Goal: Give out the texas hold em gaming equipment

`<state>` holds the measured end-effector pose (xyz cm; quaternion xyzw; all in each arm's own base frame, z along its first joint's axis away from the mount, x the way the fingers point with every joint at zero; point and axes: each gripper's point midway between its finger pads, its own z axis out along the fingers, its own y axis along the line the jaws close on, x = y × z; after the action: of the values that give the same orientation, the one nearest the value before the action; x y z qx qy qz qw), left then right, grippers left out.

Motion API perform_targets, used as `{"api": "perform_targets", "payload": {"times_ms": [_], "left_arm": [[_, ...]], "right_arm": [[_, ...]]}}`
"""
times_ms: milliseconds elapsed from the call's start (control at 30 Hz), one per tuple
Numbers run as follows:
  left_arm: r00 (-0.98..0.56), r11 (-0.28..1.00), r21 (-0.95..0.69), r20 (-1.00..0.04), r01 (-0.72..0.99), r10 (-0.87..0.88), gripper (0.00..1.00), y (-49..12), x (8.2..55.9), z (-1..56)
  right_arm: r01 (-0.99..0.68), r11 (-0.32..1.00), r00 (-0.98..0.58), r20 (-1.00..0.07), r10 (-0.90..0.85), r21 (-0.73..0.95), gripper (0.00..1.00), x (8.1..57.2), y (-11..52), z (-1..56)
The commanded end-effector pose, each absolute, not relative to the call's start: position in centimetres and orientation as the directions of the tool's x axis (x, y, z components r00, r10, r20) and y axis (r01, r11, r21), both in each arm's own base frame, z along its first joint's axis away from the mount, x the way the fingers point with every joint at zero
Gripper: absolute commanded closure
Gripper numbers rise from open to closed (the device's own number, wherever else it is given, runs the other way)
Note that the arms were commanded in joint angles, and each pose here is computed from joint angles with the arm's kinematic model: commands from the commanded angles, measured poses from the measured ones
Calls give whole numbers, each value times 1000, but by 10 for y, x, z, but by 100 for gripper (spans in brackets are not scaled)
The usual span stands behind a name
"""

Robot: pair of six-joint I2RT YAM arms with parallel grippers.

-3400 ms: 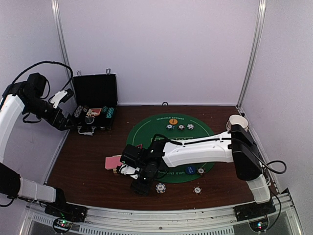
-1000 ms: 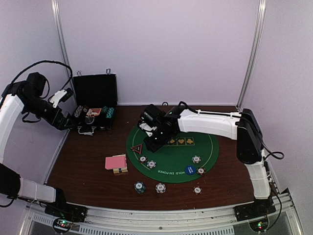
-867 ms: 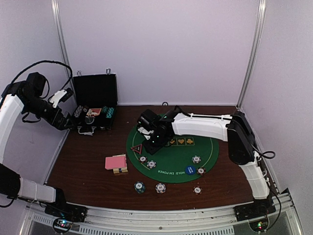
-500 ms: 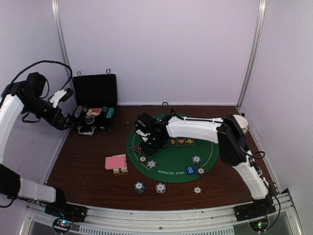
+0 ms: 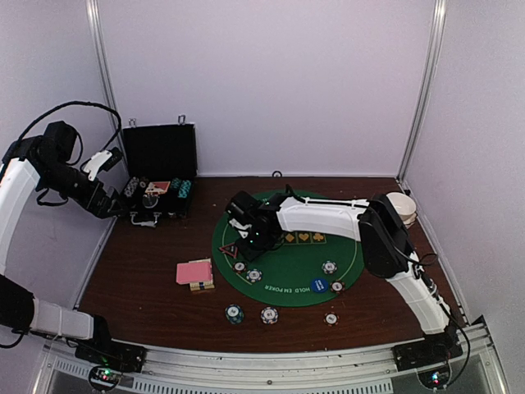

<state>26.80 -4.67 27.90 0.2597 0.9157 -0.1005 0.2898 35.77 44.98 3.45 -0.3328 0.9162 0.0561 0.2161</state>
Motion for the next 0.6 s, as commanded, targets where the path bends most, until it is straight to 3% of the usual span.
{"api": "perform_targets", "payload": {"times_ms": [0, 133, 367, 567], "left_arm": [[-682, 841, -19, -594, 541, 426, 2, -46, 268, 285], [-682, 841, -17, -594, 540, 426, 2, -45, 268, 285], [-679, 842, -7, -595, 539, 430, 2, -44, 267, 286], [-673, 840, -1, -599, 542, 433, 3, -44, 266, 287]], "right_arm": [[-614, 788, -691, -454, -563, -44, 53, 367, 450, 43], [-618, 785, -676, -486, -554, -36, 37, 369, 453, 64], [-631, 775, -639, -558, -530, -13, 36, 363, 457, 118], [-722, 691, -541, -589, -600, -40, 29, 311, 465, 156]]}}
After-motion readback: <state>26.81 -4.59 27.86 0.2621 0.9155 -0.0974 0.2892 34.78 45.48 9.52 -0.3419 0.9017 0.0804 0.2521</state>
